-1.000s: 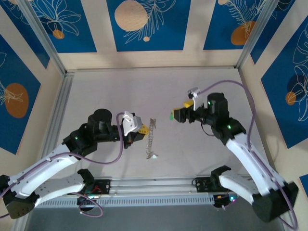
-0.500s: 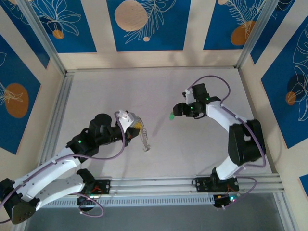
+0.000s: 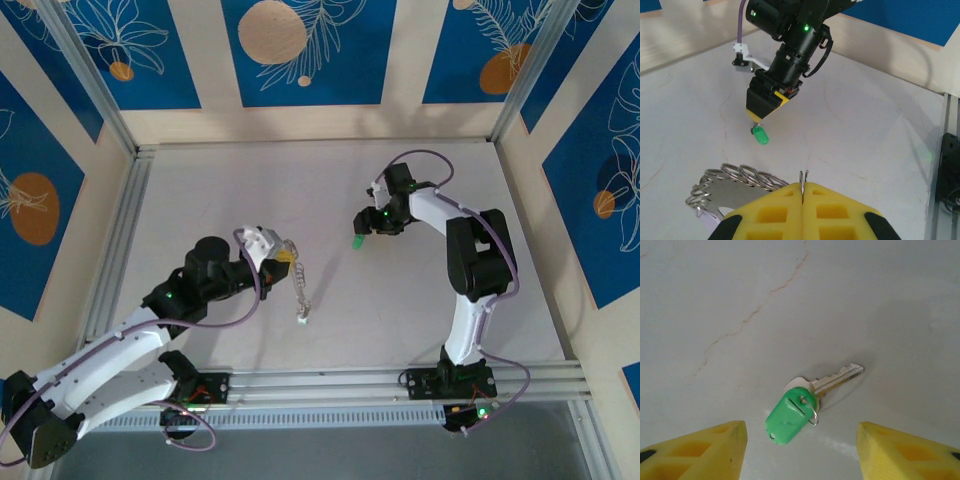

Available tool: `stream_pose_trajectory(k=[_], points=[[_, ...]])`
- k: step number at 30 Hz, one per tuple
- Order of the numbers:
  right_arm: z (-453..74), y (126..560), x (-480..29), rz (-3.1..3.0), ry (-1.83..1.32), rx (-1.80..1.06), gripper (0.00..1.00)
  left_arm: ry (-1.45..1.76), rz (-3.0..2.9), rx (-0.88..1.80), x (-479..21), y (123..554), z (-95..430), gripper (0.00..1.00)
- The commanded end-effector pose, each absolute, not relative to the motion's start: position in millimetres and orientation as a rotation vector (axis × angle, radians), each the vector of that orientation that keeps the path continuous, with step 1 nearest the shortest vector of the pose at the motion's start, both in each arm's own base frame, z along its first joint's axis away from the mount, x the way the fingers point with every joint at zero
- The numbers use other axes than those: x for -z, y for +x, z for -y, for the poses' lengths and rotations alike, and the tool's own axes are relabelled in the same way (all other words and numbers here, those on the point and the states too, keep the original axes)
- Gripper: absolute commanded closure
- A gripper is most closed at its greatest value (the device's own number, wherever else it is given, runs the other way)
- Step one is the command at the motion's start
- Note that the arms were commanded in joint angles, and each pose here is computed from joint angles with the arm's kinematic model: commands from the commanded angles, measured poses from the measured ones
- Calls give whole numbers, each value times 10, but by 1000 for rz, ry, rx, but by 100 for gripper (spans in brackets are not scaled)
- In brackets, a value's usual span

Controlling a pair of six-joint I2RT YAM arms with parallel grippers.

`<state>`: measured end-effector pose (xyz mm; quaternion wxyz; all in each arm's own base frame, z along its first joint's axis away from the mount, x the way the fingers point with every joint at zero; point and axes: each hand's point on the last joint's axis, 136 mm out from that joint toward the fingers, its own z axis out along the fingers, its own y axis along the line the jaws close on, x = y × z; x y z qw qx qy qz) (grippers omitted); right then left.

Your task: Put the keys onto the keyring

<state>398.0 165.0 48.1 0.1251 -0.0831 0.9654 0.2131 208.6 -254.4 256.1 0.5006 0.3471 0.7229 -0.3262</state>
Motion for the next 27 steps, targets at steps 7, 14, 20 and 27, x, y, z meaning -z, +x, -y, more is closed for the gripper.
stream_pose_trajectory(k=[7, 14, 20, 27], points=[[-1694, 3870, -398, -2862, -287, -677, 44, 814, -1675, 860, -2689, 2111, 2584, 100], [-1746, 3868, -356, -2885, -303, -708, 51, 807, -1664, 876, -2708, 2098, 2578, 100], [-1761, 3863, -337, -2898, -303, -711, 53, 801, -1658, 878, -2714, 2094, 2567, 100], [-1780, 3870, -318, -2906, -315, -704, 64, 791, -1663, 872, -2692, 2108, 2545, 100]])
